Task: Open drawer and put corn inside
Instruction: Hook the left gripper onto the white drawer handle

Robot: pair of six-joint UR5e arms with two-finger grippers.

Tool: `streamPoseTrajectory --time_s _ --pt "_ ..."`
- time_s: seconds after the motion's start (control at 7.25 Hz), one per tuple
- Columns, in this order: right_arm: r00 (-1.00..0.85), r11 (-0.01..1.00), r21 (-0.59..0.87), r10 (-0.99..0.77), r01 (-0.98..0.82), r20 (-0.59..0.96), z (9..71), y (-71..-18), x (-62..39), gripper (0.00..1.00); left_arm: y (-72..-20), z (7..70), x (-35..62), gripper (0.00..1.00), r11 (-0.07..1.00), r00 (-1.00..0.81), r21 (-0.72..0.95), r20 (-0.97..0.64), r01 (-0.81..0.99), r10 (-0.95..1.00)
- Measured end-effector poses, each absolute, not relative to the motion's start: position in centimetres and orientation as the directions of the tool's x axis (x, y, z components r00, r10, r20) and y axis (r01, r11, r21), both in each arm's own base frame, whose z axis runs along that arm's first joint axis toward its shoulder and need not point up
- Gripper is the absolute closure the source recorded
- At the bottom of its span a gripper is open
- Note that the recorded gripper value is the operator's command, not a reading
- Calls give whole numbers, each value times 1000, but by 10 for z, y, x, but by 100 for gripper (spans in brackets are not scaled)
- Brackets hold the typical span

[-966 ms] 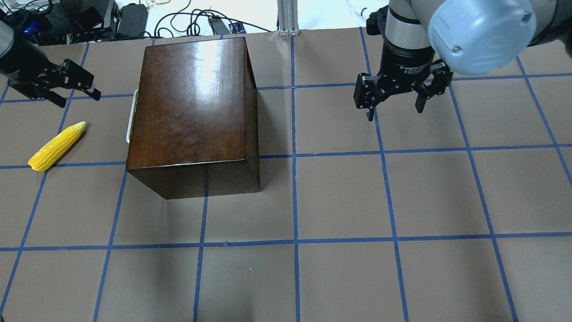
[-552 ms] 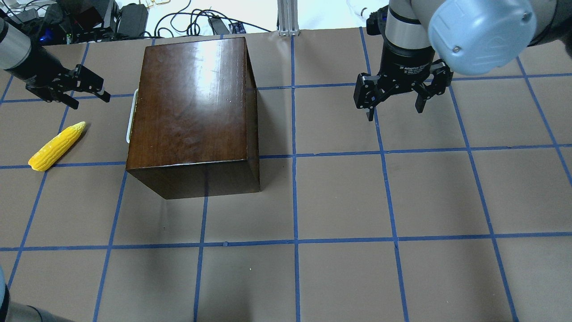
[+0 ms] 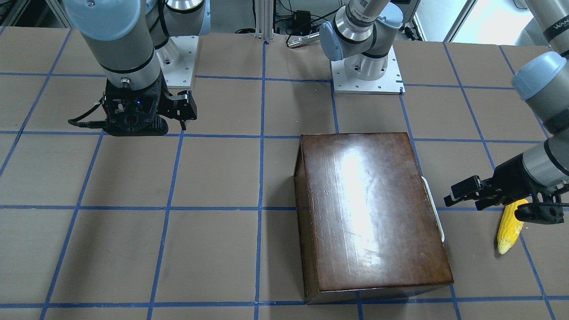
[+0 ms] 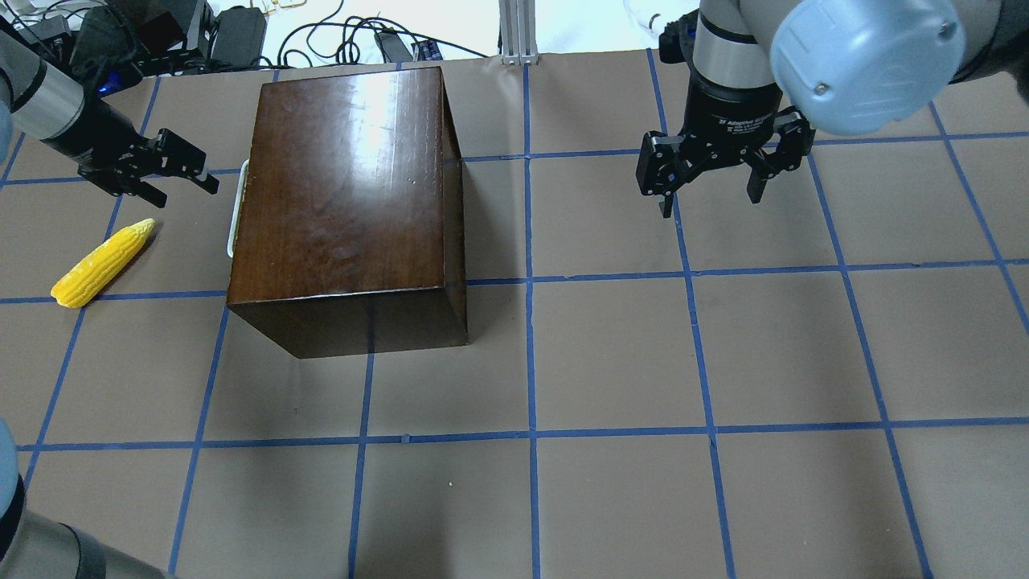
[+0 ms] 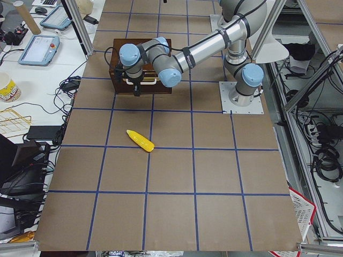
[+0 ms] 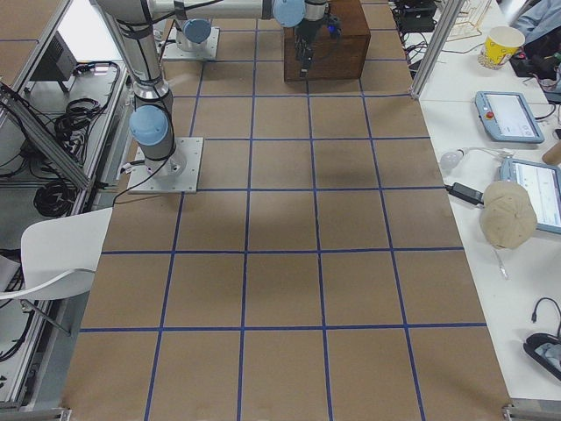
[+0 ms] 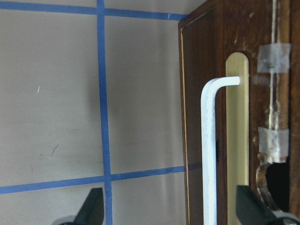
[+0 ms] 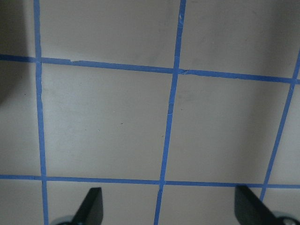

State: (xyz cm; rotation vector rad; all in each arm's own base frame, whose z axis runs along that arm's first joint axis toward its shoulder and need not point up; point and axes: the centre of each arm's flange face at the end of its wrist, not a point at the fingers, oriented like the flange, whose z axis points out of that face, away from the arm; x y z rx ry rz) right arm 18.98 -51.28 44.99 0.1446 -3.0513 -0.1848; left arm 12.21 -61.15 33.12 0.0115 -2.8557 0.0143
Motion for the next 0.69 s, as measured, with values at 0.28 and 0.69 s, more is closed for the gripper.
streamPoseTrajectory --time_s 0.28,0.69 --pt "-992 988 124 -99 -89 75 450 -513 190 0 -609 316 118 0 1000 -948 8 319 -13 -15" --pt "-992 988 124 -99 -89 75 450 -513 190 0 -609 301 115 0 1000 -935 24 353 -16 -23"
